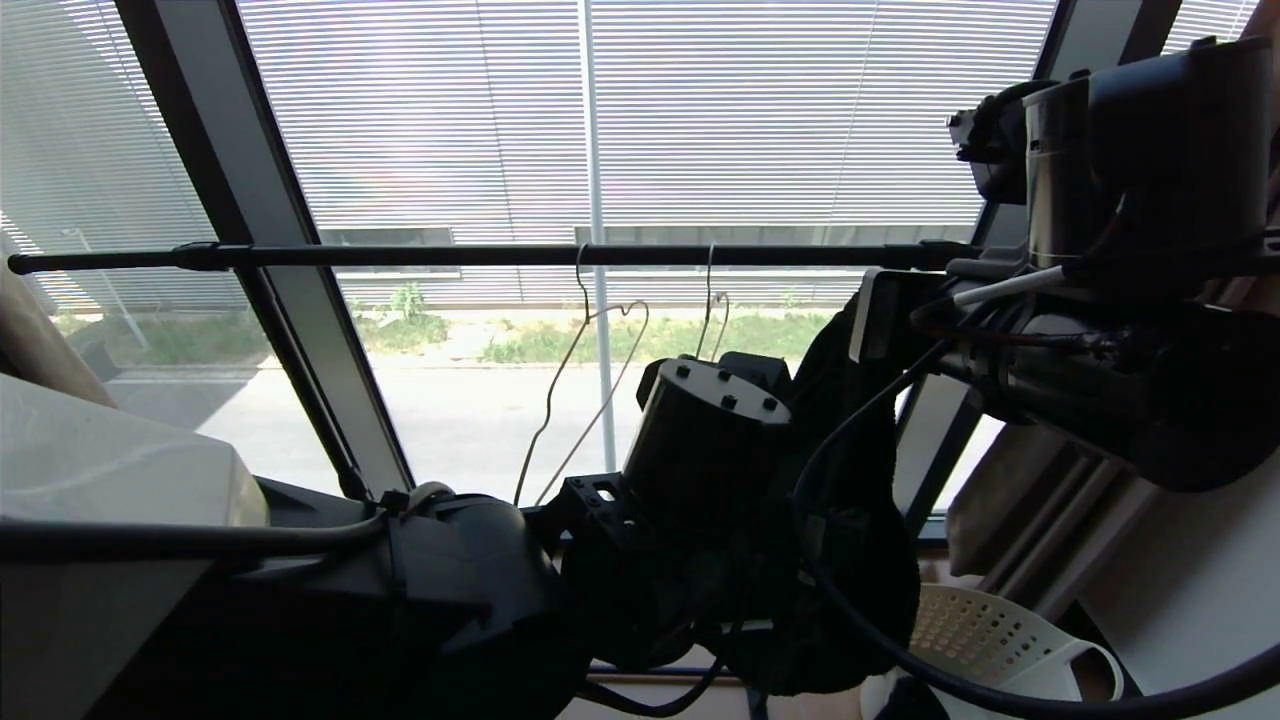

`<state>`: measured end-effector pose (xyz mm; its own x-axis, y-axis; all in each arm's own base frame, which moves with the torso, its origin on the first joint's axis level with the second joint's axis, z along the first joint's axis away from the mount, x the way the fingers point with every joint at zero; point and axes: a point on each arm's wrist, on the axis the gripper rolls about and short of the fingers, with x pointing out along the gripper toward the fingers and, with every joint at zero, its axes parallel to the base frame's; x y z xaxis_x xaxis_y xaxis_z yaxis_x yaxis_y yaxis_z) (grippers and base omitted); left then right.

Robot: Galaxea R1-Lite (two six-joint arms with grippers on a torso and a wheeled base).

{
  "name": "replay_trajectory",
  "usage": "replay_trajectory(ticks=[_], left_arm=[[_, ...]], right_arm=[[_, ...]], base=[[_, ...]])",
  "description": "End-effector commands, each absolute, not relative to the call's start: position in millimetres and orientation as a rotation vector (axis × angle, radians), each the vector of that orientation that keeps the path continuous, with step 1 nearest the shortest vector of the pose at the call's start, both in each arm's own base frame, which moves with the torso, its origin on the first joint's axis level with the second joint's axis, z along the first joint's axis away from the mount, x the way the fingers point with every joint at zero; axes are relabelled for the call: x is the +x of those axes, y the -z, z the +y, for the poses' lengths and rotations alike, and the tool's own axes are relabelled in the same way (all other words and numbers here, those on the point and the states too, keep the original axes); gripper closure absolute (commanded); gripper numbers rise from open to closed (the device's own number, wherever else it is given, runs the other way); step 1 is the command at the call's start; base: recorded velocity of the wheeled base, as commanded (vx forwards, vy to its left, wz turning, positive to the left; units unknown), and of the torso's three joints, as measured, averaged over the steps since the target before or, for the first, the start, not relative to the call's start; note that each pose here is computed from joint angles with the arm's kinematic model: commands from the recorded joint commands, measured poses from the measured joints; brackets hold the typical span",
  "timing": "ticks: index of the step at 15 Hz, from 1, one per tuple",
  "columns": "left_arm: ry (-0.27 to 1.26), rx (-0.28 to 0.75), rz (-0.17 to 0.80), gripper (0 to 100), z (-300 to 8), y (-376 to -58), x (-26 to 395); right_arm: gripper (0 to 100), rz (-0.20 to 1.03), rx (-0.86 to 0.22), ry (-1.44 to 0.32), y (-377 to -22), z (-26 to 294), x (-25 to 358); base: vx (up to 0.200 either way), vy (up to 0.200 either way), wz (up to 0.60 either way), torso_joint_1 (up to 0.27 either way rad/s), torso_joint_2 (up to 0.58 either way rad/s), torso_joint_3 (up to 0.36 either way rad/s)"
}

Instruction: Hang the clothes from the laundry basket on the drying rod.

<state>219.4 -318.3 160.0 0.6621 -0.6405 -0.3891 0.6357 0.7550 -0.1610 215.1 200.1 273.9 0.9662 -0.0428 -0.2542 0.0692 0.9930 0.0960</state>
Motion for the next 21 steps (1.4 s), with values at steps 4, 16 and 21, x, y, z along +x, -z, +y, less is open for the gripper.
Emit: replay_trajectory(ticks=[4, 16, 21], left_arm=[[0.667, 0.022, 0.499, 0, -319, -134, 230], [0.619, 0.086, 0.656, 0, -299, -88, 213], [0.568, 0.071, 0.644, 100, -256, -108, 195]], right_arm=[[100, 0.235, 0.127, 0.044, -282, 204, 214], [100, 0.196, 0.191, 0.082, -296, 193, 222], [100, 0.184, 0.206, 0.164, -300, 153, 212]], base=[[0.000, 0.000, 0.00, 0.000, 0.00, 0.000], [0.000, 0.000, 0.00, 0.000, 0.00, 0.000], [0.000, 0.000, 0.00, 0.000, 0.00, 0.000]])
